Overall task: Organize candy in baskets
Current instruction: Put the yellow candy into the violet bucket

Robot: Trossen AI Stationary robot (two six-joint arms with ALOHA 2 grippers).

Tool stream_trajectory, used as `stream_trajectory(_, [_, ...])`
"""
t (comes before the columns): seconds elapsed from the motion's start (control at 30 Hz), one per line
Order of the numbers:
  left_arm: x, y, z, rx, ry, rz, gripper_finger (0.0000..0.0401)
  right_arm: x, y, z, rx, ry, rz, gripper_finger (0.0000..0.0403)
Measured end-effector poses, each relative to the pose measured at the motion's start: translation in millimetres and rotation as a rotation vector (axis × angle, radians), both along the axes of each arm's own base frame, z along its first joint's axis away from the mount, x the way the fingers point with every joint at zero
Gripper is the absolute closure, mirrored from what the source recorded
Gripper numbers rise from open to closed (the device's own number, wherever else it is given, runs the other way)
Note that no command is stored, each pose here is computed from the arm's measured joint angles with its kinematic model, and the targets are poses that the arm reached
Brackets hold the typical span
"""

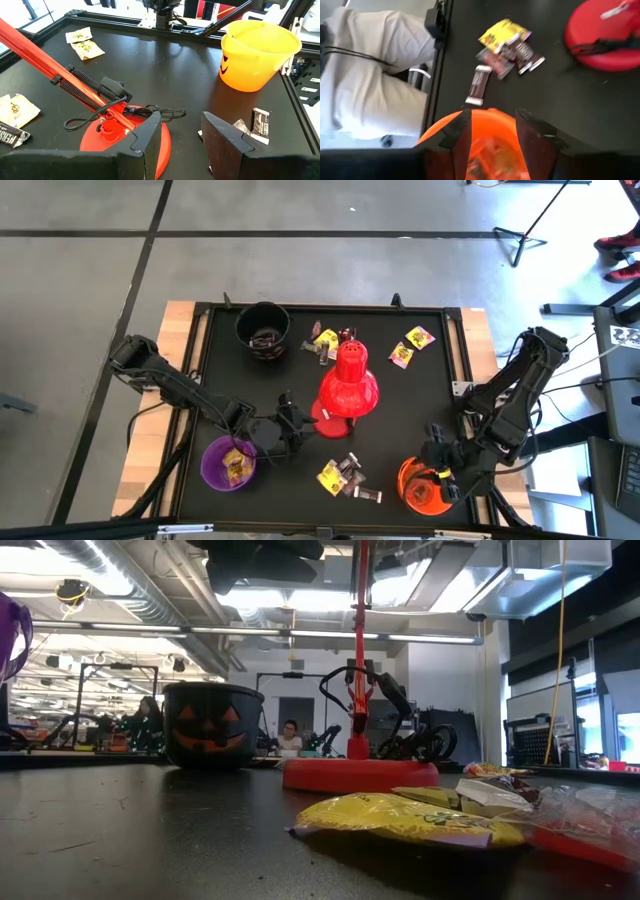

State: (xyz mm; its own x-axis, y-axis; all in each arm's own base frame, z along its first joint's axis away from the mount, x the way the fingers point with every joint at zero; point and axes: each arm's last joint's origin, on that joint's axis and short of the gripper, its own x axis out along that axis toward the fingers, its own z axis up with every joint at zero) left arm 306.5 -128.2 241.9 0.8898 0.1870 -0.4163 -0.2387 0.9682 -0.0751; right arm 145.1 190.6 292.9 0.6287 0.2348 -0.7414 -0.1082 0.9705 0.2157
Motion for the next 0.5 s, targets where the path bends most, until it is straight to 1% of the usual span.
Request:
stream_trajectory(0.1, [0,0,0,-0.001,-0.001,0.000,0.0271,1,-2,1,-0.066,-0.057,-0.006,0.0249])
stream_trajectory(0.23, [1,1,1,-0.006,-0.012,0.003,0.0271,7,-8,1,-0.139,-0.114,-0.066,0.0249])
stream_trajectory(0.37, [1,1,1,-0.009,-0.017,0.003,0.0271,18,-23,-1,-0.182,-0.088,-0.143,0.0249])
stream_trajectory(0.5, [1,1,1,-0.009,-0.017,0.002,0.0271,28,-41,-5,-0.231,-0.022,-0.210,0.0249])
